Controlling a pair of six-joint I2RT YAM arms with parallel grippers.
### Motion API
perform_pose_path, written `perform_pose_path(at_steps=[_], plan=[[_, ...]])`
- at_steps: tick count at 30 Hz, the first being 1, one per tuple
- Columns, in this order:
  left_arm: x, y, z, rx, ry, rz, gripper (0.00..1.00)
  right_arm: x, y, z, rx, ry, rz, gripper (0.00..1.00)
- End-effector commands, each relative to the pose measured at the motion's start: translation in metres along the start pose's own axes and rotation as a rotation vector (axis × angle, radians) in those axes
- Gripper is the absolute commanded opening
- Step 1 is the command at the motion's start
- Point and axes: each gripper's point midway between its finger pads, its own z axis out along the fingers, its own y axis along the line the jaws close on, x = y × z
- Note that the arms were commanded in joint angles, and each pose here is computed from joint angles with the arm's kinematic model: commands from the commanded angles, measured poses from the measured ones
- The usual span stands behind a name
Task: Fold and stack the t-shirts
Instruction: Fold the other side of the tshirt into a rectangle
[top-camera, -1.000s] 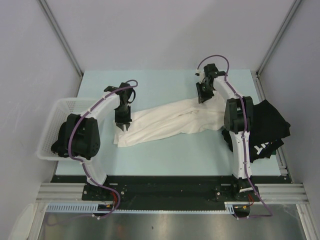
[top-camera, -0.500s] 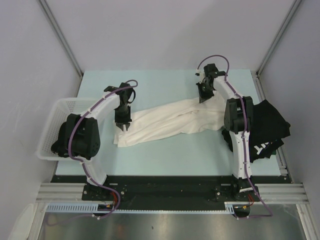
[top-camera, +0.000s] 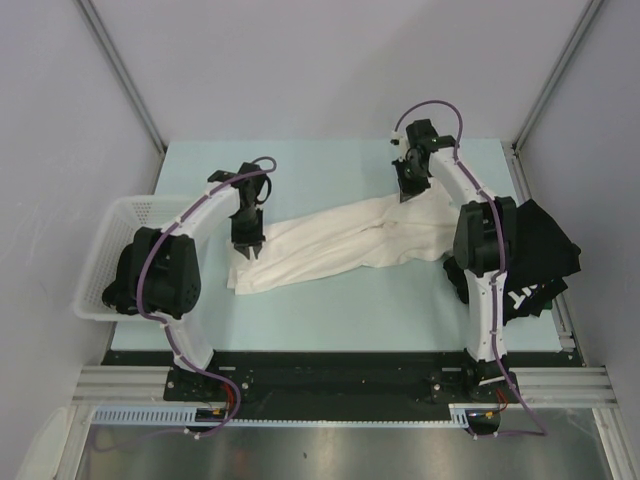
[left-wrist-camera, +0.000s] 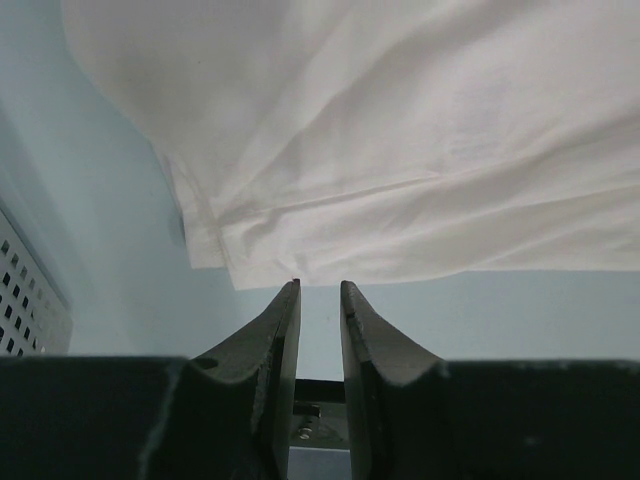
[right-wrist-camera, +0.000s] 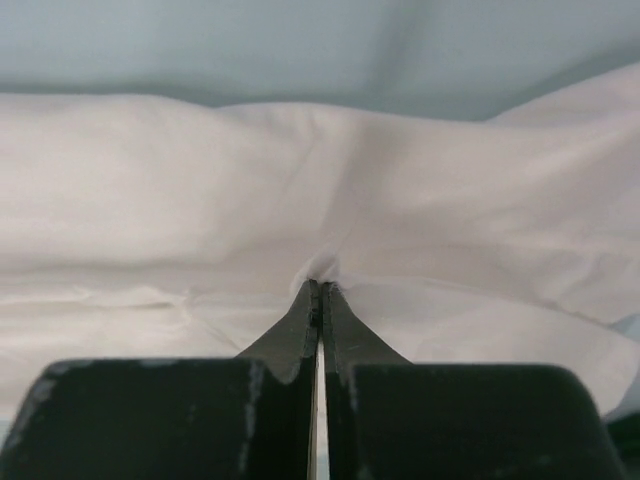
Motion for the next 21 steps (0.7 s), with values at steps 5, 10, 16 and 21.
perform_pose_path(at_steps=[5,10,16,21], plan=[[-0.018,-0.014,-0.008,0.061,-0.054,0.044,0.27,0.02,0.018,-0.038,0.027,0.045,0.058,0.0],[-0.02,-0.014,-0.011,0.062,-0.062,0.062,0.27,0.036,0.029,-0.044,0.016,0.075,0.121,0.0],[-0.022,-0.014,-0.015,0.07,-0.073,0.08,0.27,0.048,0.044,-0.059,0.019,0.091,0.164,0.0],[-0.023,-0.016,-0.016,0.081,-0.076,0.091,0.27,0.069,0.053,-0.066,0.036,0.117,0.197,0.0]])
